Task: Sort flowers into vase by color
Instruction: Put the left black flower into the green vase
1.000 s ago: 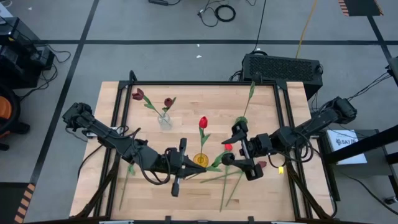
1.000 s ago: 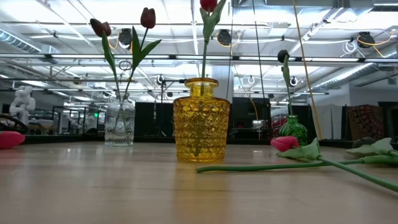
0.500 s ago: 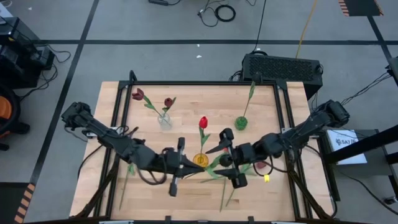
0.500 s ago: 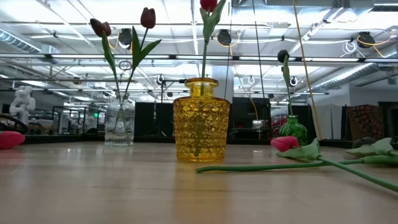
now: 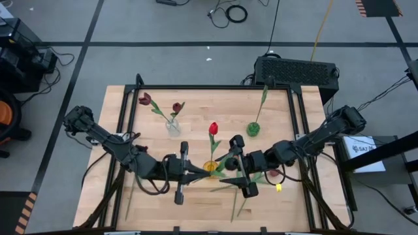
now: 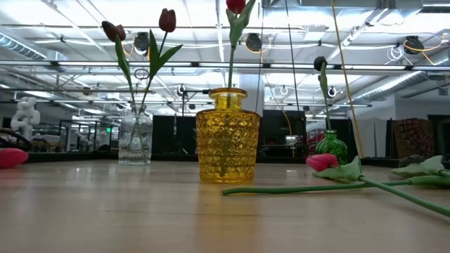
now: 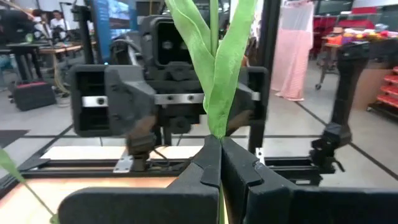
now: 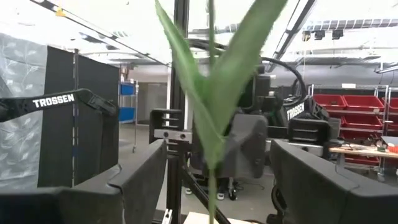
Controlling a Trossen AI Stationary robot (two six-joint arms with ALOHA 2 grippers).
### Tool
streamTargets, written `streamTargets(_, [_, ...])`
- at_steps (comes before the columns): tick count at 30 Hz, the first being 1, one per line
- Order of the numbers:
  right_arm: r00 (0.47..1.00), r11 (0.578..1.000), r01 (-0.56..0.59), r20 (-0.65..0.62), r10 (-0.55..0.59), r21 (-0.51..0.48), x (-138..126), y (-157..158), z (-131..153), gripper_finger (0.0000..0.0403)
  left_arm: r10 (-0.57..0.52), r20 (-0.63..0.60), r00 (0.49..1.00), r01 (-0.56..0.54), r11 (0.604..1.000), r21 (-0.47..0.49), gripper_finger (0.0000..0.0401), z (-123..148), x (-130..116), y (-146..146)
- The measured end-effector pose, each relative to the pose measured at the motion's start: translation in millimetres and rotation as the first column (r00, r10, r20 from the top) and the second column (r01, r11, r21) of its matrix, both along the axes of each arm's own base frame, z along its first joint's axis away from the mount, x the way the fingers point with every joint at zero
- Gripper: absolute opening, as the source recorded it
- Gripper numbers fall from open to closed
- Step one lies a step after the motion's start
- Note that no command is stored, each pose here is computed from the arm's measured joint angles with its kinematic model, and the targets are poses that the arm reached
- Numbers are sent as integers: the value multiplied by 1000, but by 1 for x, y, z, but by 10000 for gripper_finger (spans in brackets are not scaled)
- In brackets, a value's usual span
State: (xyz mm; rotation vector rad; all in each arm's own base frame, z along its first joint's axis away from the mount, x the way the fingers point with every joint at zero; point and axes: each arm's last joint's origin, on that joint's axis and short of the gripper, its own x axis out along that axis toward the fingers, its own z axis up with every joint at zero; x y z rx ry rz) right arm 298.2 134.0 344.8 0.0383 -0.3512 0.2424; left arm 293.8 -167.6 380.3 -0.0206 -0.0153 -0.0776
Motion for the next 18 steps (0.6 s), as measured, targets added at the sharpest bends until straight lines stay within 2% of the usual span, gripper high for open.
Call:
streamTargets(8, [1000, 999, 22, 13, -22, 33, 11, -6, -7, 268, 9, -2, 1000, -9, 1000, 0, 1, 0, 1, 3])
streamTargets(18, [1000, 998, 19, 21, -20, 52, 12, -7, -7, 182, 62, -12, 998, -62, 998, -1, 1, -8, 7, 11])
